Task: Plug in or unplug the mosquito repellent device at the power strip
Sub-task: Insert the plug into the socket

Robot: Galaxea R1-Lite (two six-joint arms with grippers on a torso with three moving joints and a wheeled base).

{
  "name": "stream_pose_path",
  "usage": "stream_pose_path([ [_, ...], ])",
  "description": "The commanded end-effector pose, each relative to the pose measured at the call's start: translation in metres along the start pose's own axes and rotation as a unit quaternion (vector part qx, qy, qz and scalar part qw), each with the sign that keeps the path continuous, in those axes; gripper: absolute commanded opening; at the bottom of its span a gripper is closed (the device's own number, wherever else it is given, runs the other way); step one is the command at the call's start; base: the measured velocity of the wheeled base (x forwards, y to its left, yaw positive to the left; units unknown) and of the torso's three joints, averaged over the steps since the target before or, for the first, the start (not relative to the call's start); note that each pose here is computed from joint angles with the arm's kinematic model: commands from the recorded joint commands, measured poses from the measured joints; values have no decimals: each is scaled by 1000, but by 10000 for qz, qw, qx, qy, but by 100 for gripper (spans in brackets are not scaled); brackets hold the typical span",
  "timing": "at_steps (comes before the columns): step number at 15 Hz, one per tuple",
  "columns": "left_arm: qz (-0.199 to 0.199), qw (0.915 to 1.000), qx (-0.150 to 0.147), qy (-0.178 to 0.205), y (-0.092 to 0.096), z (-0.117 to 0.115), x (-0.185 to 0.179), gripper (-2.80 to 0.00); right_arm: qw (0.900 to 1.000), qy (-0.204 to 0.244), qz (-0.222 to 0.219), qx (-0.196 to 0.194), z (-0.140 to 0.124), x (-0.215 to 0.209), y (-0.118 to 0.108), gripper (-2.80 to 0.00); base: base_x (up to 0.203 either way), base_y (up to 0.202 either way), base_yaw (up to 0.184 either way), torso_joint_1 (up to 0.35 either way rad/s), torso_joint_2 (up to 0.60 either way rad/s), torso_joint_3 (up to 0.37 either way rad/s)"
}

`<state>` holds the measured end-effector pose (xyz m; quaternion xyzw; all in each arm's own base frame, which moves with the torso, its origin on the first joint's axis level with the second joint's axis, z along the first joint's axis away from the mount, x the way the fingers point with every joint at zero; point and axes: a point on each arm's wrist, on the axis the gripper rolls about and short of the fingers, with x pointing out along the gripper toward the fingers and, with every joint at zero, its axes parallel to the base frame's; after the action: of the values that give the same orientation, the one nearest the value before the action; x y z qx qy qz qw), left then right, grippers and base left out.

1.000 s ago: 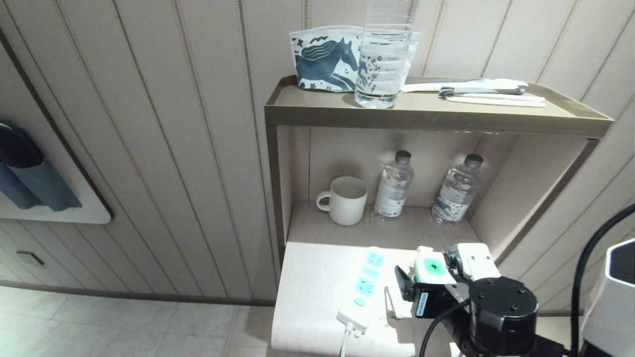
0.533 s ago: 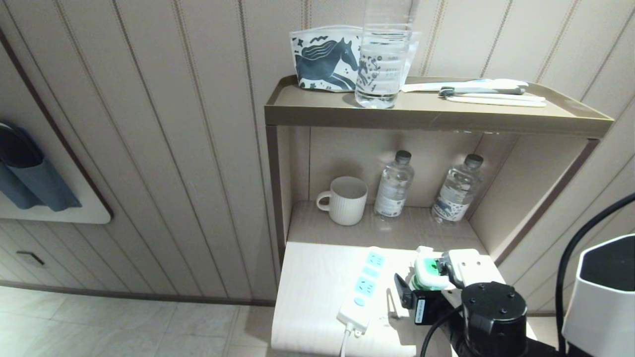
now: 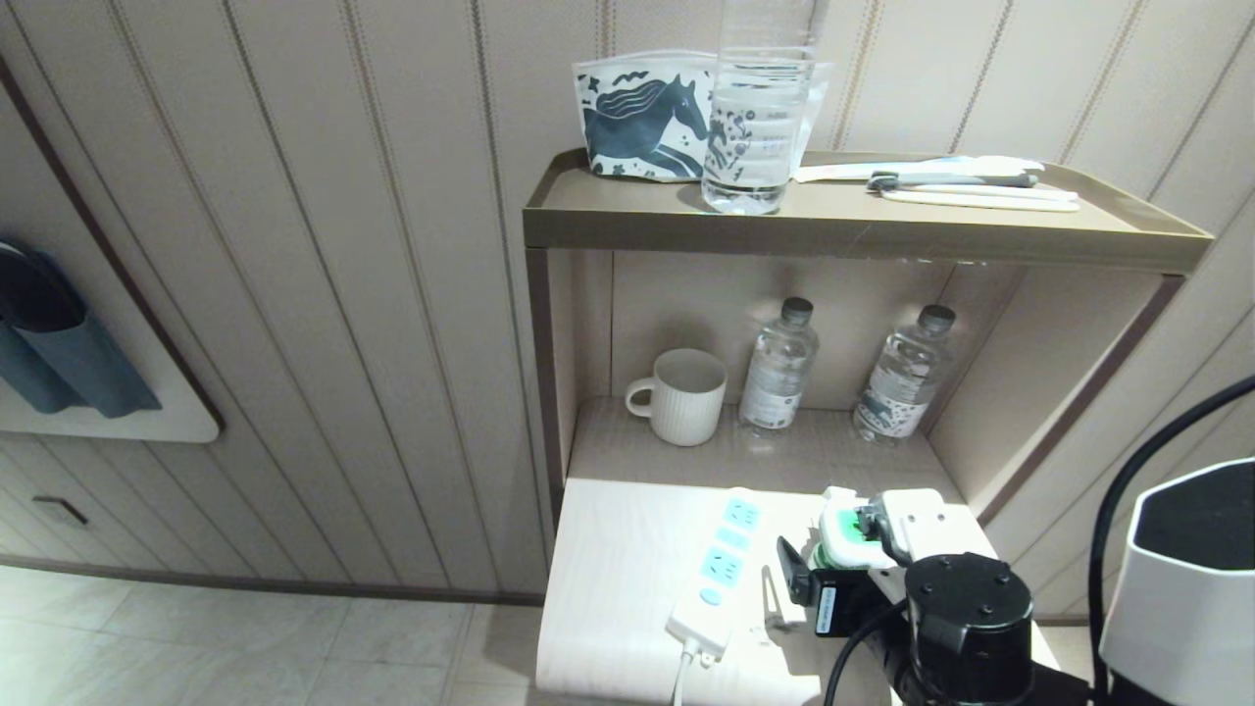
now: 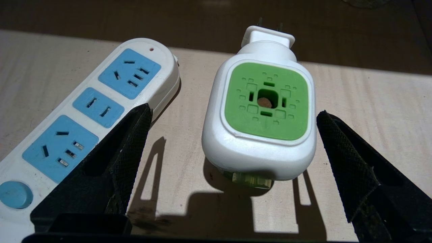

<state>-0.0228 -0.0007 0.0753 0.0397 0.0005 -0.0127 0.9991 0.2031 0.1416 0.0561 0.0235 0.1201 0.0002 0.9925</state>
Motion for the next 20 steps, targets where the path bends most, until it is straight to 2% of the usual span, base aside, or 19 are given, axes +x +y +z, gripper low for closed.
stream_pose_path([
  [1, 4, 10000, 2, -2, 0, 0, 0, -280, 9997, -205, 21, 155, 5, 0, 1, 0, 0, 0, 0, 0, 0, 0],
  [10, 3, 10000, 3, -2, 0, 0, 0, -280, 9991, -238, -304, 190, -1, -3, 9, 0, 0, 0, 0, 0, 0, 0],
  [20, 2, 10000, 2, -2, 0, 0, 0, -280, 9980, -232, -559, 202, -8, 15, 13, 0, 0, 0, 0, 0, 0, 0],
])
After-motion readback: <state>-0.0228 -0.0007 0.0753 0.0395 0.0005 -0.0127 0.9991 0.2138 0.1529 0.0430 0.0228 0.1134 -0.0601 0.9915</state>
